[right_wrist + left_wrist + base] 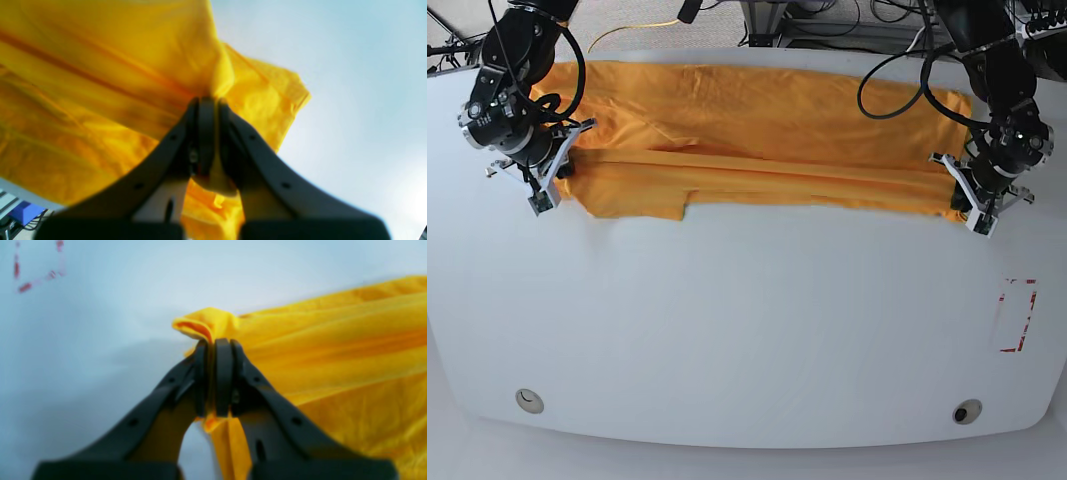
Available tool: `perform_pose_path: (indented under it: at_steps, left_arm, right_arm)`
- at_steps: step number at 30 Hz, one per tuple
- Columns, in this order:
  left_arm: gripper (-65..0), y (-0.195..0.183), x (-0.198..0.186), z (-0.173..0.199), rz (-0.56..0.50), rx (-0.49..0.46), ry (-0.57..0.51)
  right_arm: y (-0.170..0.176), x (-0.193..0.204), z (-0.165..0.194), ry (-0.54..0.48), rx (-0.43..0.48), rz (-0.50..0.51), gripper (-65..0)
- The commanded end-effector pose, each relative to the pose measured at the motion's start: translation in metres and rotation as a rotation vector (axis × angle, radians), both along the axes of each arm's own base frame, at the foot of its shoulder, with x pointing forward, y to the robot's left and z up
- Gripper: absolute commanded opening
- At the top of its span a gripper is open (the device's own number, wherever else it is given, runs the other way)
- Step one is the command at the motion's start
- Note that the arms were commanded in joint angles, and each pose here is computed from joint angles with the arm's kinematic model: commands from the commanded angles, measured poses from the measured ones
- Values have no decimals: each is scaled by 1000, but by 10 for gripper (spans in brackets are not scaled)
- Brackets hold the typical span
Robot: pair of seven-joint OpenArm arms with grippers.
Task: Fold the T-shirt properly
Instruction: 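Fold the grasped edge with both grippers over toward the collar, then release the edge and grasp the folded strip ends with both grippers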
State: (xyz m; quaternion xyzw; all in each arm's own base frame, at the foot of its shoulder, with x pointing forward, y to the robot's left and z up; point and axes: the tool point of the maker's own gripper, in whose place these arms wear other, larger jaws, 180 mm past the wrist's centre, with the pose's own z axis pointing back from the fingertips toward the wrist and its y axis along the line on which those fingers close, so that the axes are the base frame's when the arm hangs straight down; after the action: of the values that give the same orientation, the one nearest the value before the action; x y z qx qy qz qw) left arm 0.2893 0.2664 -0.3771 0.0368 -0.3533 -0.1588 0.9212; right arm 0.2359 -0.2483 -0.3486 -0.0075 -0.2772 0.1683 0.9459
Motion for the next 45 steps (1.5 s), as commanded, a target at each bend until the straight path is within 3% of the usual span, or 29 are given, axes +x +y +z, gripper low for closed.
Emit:
perform_pose_path:
  at_steps: [1, 4, 12, 15, 19, 22, 28, 31, 35, 40, 43, 45]
  left_arm:
    - [-635, 14, 0, 13, 15, 59, -11]
    - [-635, 18, -17, 6, 26, 94, 67]
    - [-632, 19, -39, -1, 19, 121, 114]
    - [-601, 21, -44, -4, 25, 130, 144]
    - [-471, 33, -51, -5, 39, 173, 205]
    - [-388, 36, -53, -3, 43, 184, 219]
    - [-285, 30, -37, 37, 22, 244, 108]
    - [-276, 11, -25, 48, -1, 197, 55]
    - [-276, 3, -22, 48, 0, 157, 74]
    - [-276, -8, -30, 20, 24, 99, 145]
    - [-278, -3, -41, 0, 43, 106, 218]
    - [-278, -2, -47, -14, 52, 98, 263]
  right_arm:
    - [-7, -2, 5, -8, -28, -2, -650]
    - [-6, -10, -1, 16, -23, 2, -650]
    - [-5, -28, -12, 69, -21, 5, -633]
    - [-6, -35, -15, 87, -26, 1, -523]
    - [-11, -44, -18, 104, -27, -16, -293]
    - [-15, -44, -12, 74, -11, -50, -220]
    - [-10, -35, 10, -51, 154, -104, -222]
    - [9, -26, 23, -118, 276, -71, -222]
    - [32, -15, 36, -185, 404, -43, -222]
    - [53, -12, 26, -162, 455, -32, -238]
    - [70, -12, 17, -126, 449, 6, -309]
    - [73, -11, 8, -94, 409, 18, -392]
